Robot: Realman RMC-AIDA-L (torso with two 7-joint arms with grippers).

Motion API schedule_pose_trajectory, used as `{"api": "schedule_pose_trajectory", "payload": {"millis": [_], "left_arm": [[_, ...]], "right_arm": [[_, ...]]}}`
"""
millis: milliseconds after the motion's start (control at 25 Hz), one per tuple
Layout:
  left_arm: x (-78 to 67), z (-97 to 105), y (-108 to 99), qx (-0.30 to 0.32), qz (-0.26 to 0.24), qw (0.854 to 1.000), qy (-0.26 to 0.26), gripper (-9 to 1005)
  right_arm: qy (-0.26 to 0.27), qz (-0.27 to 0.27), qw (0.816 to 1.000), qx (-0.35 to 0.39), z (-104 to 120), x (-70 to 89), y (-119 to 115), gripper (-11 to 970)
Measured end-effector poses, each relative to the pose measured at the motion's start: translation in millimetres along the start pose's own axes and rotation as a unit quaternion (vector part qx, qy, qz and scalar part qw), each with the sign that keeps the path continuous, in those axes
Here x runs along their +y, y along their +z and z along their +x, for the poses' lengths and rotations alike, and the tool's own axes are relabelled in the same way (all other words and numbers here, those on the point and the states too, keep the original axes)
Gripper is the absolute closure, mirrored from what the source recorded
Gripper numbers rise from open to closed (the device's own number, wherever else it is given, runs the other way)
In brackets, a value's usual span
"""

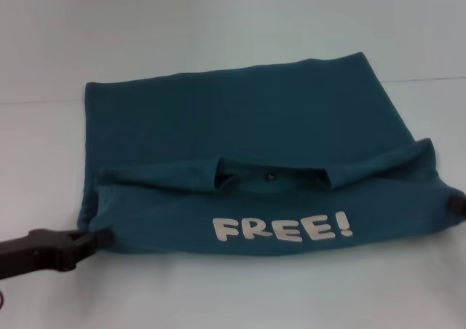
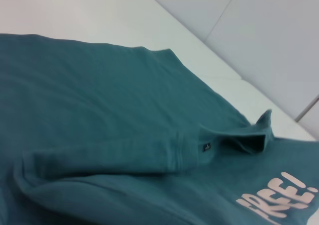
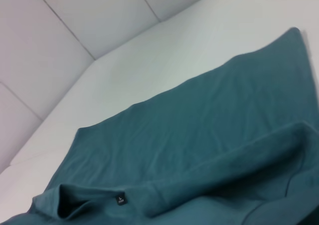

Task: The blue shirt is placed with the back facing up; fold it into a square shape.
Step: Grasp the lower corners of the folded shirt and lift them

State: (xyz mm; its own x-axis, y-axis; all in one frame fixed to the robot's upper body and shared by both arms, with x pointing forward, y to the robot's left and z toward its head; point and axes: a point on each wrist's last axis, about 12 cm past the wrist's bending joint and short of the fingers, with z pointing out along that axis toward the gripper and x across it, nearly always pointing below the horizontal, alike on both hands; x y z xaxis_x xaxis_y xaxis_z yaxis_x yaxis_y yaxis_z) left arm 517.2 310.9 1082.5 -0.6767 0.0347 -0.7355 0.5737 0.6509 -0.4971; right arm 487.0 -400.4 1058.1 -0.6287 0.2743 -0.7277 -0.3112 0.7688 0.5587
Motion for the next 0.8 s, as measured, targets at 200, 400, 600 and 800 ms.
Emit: {"api": "schedule_pose_trajectory", "payload": {"millis": [200, 400, 600, 800], "left_arm": [[-4.3, 15.1, -10.3, 0.007, 0.023, 1.0, -0.019, 960], [-8.5, 25.7, -16.2, 0.017, 0.04, 0.999, -0.024, 960], [-10.7, 32.7, -21.3, 0.038, 0.05, 0.998, -0.023, 960], [-11.9, 36.8, -24.8, 0.052, 0.057, 0.997, -0.021, 960]], "right_arm": [[0.001, -0.015, 1.0, -0.001, 19.9, 1.7, -23.0, 896], [0.002, -0.027, 0.999, -0.02, 40.8, 5.8, -46.2, 897], [0.002, -0.031, 0.999, -0.037, 64.0, 10.8, -72.2, 897], [0.005, -0.022, 0.999, -0.05, 86.3, 15.9, -93.2, 896]]}}
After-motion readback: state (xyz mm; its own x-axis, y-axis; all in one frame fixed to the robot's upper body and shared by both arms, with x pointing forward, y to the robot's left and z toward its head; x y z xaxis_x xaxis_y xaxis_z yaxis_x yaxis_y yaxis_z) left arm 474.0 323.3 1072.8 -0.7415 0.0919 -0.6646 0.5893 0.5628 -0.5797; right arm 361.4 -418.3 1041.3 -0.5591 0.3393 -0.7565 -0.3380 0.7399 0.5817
